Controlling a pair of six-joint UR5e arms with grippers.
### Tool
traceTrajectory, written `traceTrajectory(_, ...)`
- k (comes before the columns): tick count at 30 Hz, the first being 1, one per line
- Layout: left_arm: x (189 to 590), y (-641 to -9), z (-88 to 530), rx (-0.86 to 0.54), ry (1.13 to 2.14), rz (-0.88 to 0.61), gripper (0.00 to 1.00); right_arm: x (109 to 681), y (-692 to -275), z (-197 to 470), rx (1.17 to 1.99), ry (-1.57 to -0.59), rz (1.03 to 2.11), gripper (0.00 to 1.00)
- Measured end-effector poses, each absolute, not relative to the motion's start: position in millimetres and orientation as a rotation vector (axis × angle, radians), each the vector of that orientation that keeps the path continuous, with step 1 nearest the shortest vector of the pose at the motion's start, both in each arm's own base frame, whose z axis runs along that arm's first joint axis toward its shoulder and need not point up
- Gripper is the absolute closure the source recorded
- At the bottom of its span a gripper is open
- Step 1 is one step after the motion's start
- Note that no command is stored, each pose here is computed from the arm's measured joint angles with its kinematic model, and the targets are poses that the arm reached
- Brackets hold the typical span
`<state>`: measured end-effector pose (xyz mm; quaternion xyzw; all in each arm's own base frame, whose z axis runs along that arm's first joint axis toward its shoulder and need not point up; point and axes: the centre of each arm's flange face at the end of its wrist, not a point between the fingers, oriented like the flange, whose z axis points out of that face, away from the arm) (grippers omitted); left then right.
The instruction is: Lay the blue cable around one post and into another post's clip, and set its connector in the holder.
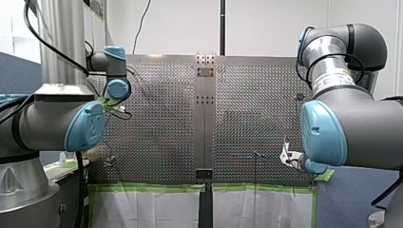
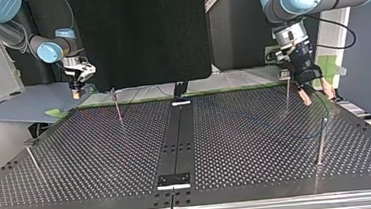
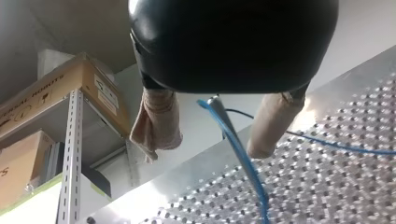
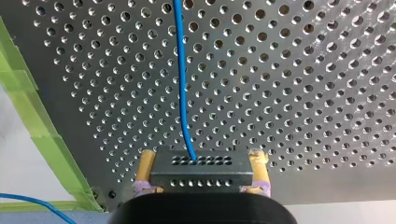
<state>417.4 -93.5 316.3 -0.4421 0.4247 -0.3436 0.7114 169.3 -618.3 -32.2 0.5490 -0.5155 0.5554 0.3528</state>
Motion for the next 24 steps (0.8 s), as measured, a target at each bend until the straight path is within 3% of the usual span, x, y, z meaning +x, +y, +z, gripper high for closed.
traceTrajectory(12, 439, -89, 342, -0.949, 0.916, -0.733, 0.0, 171, -618, -32, 1.423, -1.332, 1.438, 1.0)
traceTrajectory(24, 476, -73, 337, -0.98, 0.974, -0.617, 0.0, 172, -618, -32, 1.424, -1.332, 1.439, 1.0)
